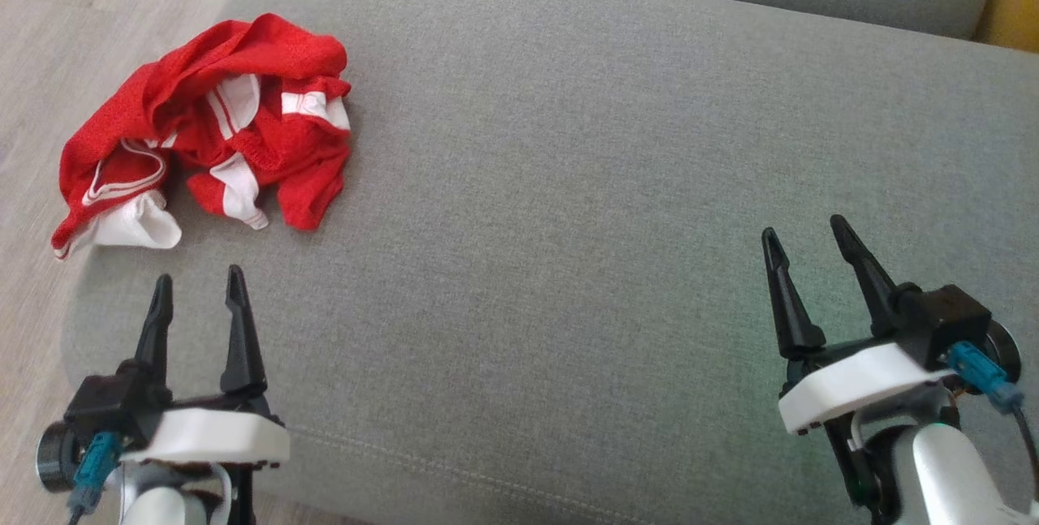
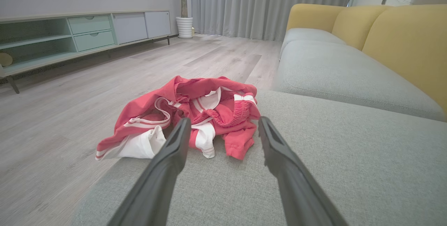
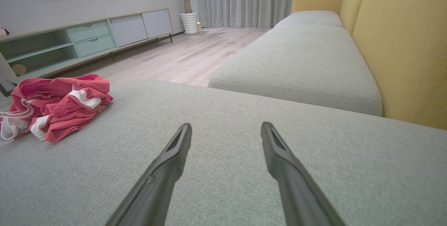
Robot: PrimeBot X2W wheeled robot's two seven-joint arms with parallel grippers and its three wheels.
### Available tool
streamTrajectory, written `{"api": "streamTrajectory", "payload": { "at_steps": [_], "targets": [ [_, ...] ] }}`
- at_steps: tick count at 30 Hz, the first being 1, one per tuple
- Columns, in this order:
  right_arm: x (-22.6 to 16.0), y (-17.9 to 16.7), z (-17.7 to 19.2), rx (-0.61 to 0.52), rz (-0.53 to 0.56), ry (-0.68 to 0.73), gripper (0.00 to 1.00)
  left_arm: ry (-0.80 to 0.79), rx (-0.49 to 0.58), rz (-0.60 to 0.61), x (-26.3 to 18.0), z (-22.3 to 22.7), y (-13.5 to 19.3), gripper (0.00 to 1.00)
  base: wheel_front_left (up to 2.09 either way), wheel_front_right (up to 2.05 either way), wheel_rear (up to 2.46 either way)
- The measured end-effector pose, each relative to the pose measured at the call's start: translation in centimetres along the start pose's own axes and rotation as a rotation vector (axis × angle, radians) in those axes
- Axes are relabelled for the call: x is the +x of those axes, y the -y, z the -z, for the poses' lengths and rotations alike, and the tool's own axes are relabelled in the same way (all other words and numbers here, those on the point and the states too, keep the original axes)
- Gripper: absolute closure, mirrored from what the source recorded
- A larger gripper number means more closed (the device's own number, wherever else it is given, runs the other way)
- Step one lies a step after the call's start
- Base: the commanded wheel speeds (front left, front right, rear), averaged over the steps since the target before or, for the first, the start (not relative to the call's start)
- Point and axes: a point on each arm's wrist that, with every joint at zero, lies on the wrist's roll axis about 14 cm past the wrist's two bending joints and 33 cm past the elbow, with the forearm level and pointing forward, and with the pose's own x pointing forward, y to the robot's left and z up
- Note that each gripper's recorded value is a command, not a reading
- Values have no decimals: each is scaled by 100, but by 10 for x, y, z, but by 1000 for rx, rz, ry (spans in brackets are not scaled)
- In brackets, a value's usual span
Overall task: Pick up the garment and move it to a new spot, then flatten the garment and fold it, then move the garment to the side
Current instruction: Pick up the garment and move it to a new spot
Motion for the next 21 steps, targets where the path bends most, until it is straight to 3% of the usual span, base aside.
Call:
{"api": "streamTrajectory", "payload": {
  "at_steps": [13,21],
  "targets": [
    [3,-1,4,10,-4,-8,0,3,-10,2,5,-1,3,0,0,0,0],
    [18,3,17,28,-16,-44,0,109,20,32,67,-34,10,0,0,0,0]
  ]
}}
